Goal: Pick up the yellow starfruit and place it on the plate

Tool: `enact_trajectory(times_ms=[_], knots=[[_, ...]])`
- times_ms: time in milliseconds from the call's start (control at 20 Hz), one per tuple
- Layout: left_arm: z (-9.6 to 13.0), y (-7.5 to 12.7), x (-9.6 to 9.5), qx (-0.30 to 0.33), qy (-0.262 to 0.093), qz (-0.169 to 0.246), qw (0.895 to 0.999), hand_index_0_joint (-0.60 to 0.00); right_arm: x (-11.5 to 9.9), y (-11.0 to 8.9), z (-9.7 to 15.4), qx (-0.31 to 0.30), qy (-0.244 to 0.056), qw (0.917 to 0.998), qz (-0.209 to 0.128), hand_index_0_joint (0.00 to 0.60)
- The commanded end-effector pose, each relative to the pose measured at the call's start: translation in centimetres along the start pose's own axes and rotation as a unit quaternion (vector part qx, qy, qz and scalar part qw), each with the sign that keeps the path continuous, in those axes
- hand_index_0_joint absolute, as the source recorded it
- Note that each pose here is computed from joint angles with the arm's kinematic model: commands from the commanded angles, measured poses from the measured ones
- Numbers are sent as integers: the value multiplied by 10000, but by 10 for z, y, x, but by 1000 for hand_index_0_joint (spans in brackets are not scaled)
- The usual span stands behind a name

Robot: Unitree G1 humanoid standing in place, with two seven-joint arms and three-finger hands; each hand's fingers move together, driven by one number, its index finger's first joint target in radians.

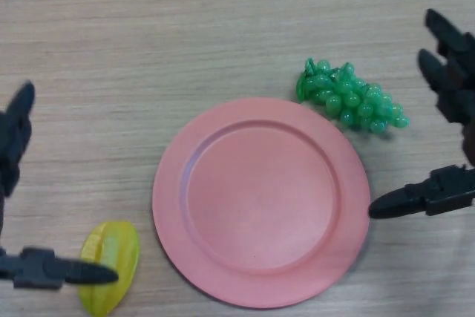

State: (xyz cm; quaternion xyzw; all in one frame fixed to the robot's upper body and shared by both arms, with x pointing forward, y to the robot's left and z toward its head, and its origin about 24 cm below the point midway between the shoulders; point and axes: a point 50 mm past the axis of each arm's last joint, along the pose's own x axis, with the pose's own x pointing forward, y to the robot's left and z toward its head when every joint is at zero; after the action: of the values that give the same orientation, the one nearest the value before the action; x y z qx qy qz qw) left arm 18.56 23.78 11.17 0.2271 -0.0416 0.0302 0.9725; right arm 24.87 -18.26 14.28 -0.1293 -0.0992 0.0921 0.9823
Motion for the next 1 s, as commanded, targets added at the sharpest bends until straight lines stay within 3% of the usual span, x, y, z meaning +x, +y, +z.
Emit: enact_trajectory(times_ms=[50, 200, 350, 500, 750, 900, 1000], knots=[[14, 8, -9, 608, -606, 441, 9953, 0, 0, -11, 25, -297, -895, 9953, -200, 0], [3, -10, -24, 423, -133, 493, 9978, 0, 4, -6, 26, -200, -916, 9955, -114, 0], [-9, -12, -27, 453, 191, 726, 9961, 0, 5, -2, 26, -141, -938, 9955, -5, 0], [-22, -14, -23, 294, 534, 635, 9961, 0, 6, 1, 27, -100, -999, 9949, 9, 0], [-33, -23, -17, 266, 509, 545, 9969, 0, 4, 2, 27, -83, -1002, 9949, 15, 0], [-41, -31, -18, 67, 786, 210, 9967, 0, 3, 2, 28, -153, -931, 9955, 69, 0], [-43, -32, -16, -125, 670, 215, 9974, 0, 3, 2, 28, -182, -945, 9953, 65, 0]])
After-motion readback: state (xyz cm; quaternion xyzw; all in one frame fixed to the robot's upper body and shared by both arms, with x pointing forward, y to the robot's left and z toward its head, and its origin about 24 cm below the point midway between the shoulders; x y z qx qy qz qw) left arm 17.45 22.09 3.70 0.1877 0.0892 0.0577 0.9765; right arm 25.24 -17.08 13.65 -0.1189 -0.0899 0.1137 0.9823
